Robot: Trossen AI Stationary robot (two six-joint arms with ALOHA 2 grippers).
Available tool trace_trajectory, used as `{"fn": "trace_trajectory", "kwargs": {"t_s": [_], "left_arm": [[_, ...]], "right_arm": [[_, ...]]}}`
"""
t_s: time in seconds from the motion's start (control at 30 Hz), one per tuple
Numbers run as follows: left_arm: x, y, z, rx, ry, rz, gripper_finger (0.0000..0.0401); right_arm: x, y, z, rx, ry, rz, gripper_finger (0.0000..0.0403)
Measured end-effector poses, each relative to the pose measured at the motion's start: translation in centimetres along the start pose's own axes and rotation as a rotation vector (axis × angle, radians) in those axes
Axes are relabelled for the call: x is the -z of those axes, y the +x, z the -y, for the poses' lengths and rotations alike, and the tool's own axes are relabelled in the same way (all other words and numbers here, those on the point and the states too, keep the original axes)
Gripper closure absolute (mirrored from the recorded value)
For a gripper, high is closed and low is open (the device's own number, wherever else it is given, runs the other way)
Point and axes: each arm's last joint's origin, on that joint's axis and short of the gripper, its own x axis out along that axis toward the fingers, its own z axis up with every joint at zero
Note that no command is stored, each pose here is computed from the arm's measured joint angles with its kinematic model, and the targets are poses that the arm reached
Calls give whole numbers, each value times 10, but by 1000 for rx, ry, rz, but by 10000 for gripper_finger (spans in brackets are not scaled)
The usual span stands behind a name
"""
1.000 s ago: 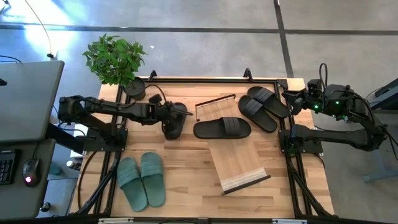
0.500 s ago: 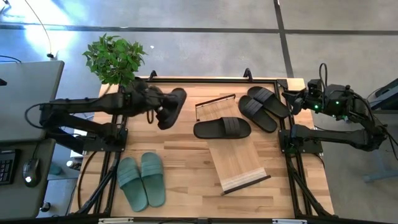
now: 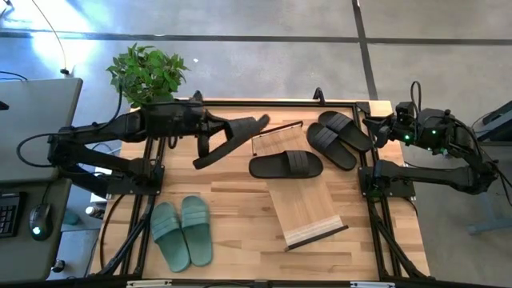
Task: Pick and place slides into the shelf
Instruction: Put the black slides on the shelf
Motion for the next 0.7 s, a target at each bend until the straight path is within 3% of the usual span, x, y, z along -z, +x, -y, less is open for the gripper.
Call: {"fn": "trace_trajectory", "kwargs": {"t_s": [0.13, 0.37, 0.53, 0.7], "left_arm": [[-22, 6, 16, 126, 69, 98, 401], [-40, 47, 54, 272, 273, 90, 401], [-39, 91, 80, 375, 402, 8, 401], [-22, 139, 99, 384, 549, -155, 401]], "right_arm": [[0, 0, 0, 0, 0, 0, 299], [0, 0, 0, 0, 0, 0, 299], [0, 0, 0, -8, 19, -5, 299], [1, 0, -2, -57, 82, -41, 299]]}}
